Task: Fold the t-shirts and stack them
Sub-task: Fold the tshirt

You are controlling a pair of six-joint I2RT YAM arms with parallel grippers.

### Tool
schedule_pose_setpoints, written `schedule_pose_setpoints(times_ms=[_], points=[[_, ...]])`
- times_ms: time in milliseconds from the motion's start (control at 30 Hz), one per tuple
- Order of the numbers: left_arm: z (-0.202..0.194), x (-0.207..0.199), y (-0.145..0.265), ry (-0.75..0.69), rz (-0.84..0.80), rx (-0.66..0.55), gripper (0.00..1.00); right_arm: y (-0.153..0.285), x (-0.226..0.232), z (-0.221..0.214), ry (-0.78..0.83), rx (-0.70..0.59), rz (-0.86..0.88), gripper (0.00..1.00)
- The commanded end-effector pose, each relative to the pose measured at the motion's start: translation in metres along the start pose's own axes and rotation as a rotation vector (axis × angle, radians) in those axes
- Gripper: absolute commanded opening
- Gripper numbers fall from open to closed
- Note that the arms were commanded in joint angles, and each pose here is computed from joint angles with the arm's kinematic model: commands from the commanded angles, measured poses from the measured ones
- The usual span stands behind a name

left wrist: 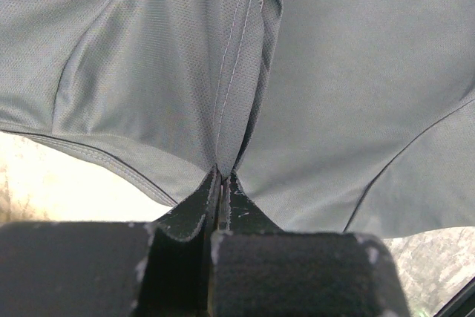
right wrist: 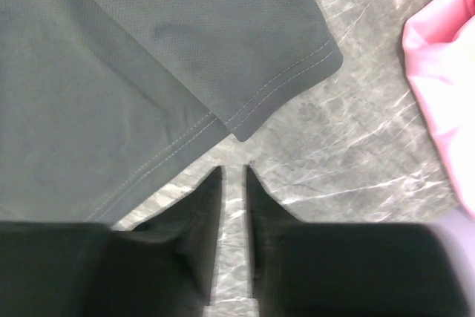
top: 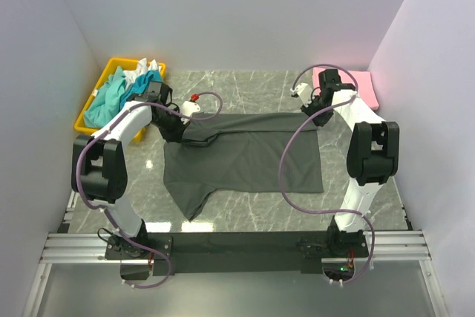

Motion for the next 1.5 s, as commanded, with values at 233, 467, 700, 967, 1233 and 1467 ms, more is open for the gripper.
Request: schedule_pose_setpoints(times_ms=[233,467,700,967,1233,1467], points=[[0.014,0.007,0.000,-0.012,-0.013,-0.041,0.01,-0.015,0.000,0.008,0.055,0.009,-0.042,0.40],[0.011,0.008,-0.006,0.001,-0.021,-0.033,0.01,-0.035,0.002,0.006,0.076,0.042,-0.030,0.33],[0.011,0.011,-0.010,0.004,-0.023,-0.027,0.01,-0.047,0.008,0.001,0.080,0.066,0.003,0.35],[0.012,0.012,-0.011,0.004,-0.022,-0.028,0.01,-0.053,0.004,-0.001,0.083,0.082,-0.020,0.20],[0.020,0.011,0.000,0.022,-0.033,-0.048,0.01,-0.033,-0.003,0.005,0.080,0.054,-0.045,0.00],[0.017,0.013,0.018,0.027,-0.012,-0.055,0.01,-0.005,-0.003,0.011,0.072,0.007,-0.036,0.00]])
Point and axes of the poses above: each gripper's point midway between its finger pads, its own y axis back along the fingers, its own x axis along the line the jaws close on, z = x × y, the point moved 5 cm from there along y, back along the fingers, and after that the axes turned 7 degrees about y, right-handed, at the moved point
